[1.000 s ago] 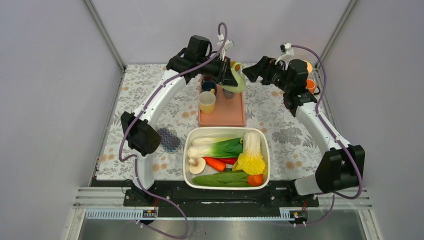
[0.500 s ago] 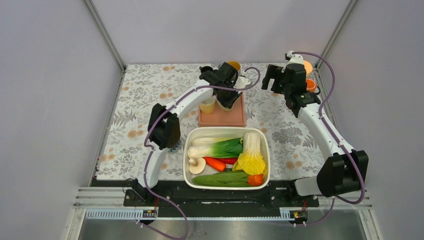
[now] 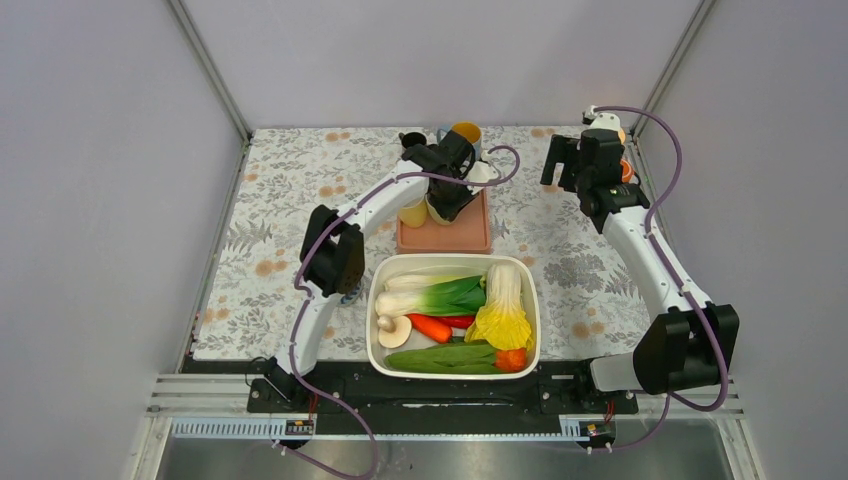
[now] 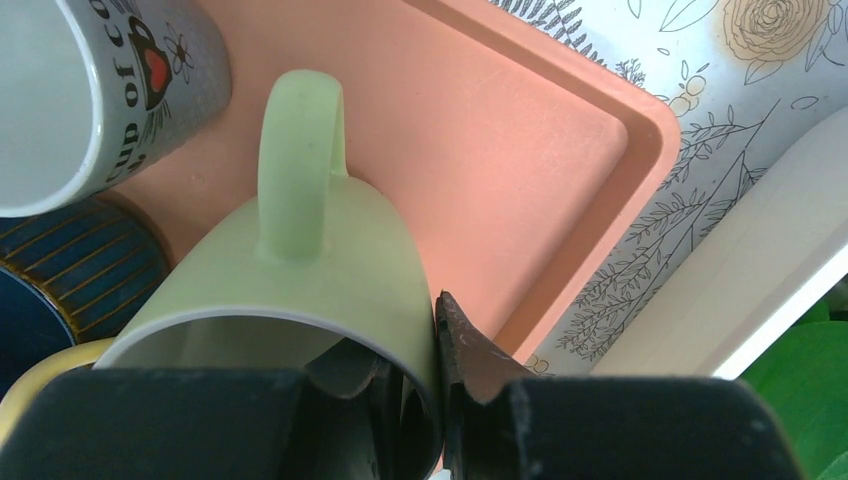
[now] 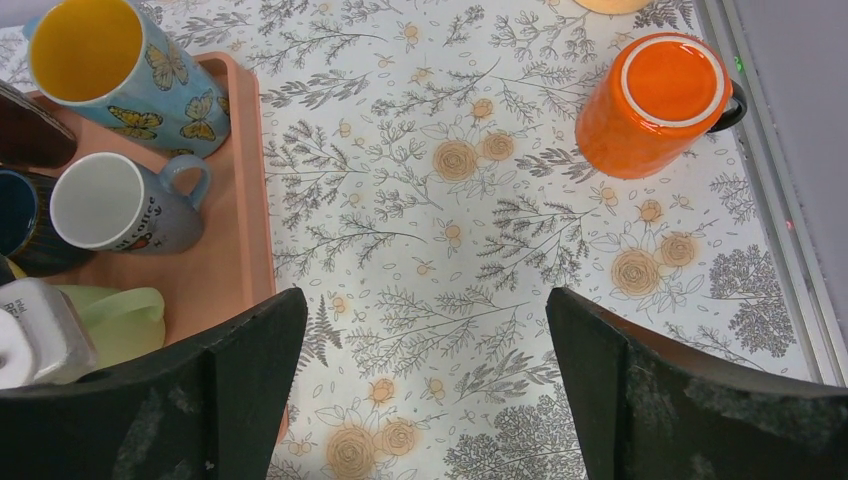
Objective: Turn the mug right side up
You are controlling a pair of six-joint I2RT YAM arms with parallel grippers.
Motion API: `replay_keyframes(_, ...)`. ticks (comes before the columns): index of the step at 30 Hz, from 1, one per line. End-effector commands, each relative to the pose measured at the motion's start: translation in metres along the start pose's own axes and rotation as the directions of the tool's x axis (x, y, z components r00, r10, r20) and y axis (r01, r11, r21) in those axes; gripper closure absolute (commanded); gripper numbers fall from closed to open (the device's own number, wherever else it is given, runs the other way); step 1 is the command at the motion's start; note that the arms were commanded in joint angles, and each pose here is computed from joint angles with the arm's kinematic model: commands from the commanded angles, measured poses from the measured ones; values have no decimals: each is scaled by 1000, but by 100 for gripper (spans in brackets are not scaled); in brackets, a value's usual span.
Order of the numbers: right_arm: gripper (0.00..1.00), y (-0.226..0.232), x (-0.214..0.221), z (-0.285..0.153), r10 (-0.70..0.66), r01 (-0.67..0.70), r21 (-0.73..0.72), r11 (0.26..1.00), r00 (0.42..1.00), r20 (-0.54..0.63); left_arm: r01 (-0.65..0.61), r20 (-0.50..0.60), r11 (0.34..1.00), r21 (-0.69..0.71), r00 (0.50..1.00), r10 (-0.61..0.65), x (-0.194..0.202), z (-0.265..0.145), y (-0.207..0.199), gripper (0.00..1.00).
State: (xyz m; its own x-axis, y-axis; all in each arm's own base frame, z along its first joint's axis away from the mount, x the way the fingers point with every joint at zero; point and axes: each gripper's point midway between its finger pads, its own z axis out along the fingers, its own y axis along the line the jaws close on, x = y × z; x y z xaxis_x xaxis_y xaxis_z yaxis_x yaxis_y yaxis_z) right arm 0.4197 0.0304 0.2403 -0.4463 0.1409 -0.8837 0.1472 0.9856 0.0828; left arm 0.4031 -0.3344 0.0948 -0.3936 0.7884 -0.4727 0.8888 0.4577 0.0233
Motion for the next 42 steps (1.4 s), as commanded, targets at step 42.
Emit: replay_keyframes(42,1,-14,-41,-22,-65,63,25,998,992,111,-186,111,975,-119,974,199,-48,31,40,100)
